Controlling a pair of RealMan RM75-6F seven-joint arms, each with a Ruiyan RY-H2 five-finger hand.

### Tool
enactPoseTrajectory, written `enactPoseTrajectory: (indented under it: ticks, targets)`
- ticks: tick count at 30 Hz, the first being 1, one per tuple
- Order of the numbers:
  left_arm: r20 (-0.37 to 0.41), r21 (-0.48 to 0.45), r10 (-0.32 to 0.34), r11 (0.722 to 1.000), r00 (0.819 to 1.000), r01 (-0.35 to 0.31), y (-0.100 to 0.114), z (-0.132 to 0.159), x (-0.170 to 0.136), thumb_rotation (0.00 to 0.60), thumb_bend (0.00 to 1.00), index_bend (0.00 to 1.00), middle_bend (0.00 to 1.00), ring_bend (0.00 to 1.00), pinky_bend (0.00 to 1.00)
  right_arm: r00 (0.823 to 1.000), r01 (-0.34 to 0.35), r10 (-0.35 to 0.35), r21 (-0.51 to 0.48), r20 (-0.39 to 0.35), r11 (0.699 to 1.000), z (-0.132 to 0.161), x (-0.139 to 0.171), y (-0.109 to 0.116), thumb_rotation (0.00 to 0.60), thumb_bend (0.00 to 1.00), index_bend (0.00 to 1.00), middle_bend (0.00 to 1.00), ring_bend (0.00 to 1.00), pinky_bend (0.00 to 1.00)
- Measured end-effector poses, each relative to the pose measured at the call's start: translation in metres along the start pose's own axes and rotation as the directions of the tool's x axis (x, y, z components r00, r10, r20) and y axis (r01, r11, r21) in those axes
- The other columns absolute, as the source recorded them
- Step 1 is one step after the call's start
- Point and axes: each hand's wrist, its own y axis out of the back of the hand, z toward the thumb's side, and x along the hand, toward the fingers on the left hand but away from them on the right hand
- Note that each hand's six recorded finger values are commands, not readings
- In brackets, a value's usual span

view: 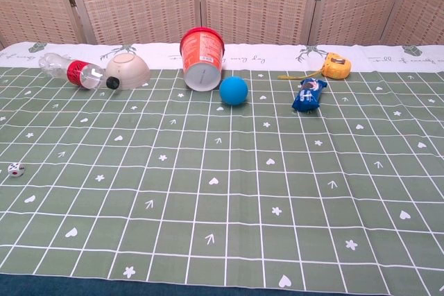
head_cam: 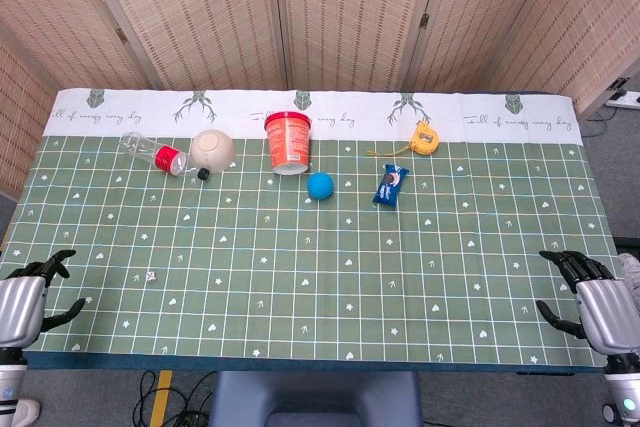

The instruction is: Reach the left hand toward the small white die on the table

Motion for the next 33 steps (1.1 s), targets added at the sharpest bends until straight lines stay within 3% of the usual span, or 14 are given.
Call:
enactPoseTrajectory:
  ticks: [15, 23, 25, 29, 33]
  targets:
    - [0.017, -0.011, 0.011, 1.000, 1.000, -0.010, 0.002, 0.003, 0.000, 0.600, 0.22, 0.27, 0.48, 0.40, 0.48, 0.999, 0.035, -0.035, 0.005, 0.001, 0.999, -0.001, 0.003, 0.008, 0.600, 0.20, 0.23, 0.28, 0.19, 0.27]
    - [0.125, -0.031, 0.023, 0.999, 0.992, -0.019, 0.004, 0.026, 0.013, 0.600, 0.26, 0.34, 0.50, 0.43, 0.49, 0.997, 0.071, -0.071, 0.013, 0.010, 0.997, -0.003, 0.004, 0.015, 0.600, 0.20, 0.23, 0.28, 0.19, 0.27]
    - [0.160, -0.032, 0.018, 0.999, 0.987, -0.013, 0.003, 0.034, 0.018, 0.600, 0.27, 0.34, 0.54, 0.47, 0.52, 0.997, 0.071, -0.071, 0.015, 0.010, 0.997, -0.002, 0.003, 0.016, 0.600, 0.20, 0.23, 0.28, 0.19, 0.27]
    - [0.232, -0.025, -0.007, 1.000, 0.973, 0.013, -0.004, 0.052, 0.030, 0.600, 0.27, 0.37, 0.65, 0.57, 0.72, 0.997, 0.073, -0.073, 0.018, 0.006, 0.997, -0.001, 0.003, 0.016, 0.600, 0.20, 0.23, 0.28, 0.19, 0.27]
    - [0.290, -0.003, -0.056, 0.998, 0.955, 0.059, -0.015, 0.067, 0.040, 0.600, 0.27, 0.41, 0.74, 0.66, 0.84, 0.998, 0.068, -0.068, 0.019, 0.008, 0.997, -0.001, 0.003, 0.015, 0.600, 0.20, 0.23, 0.28, 0.19, 0.27]
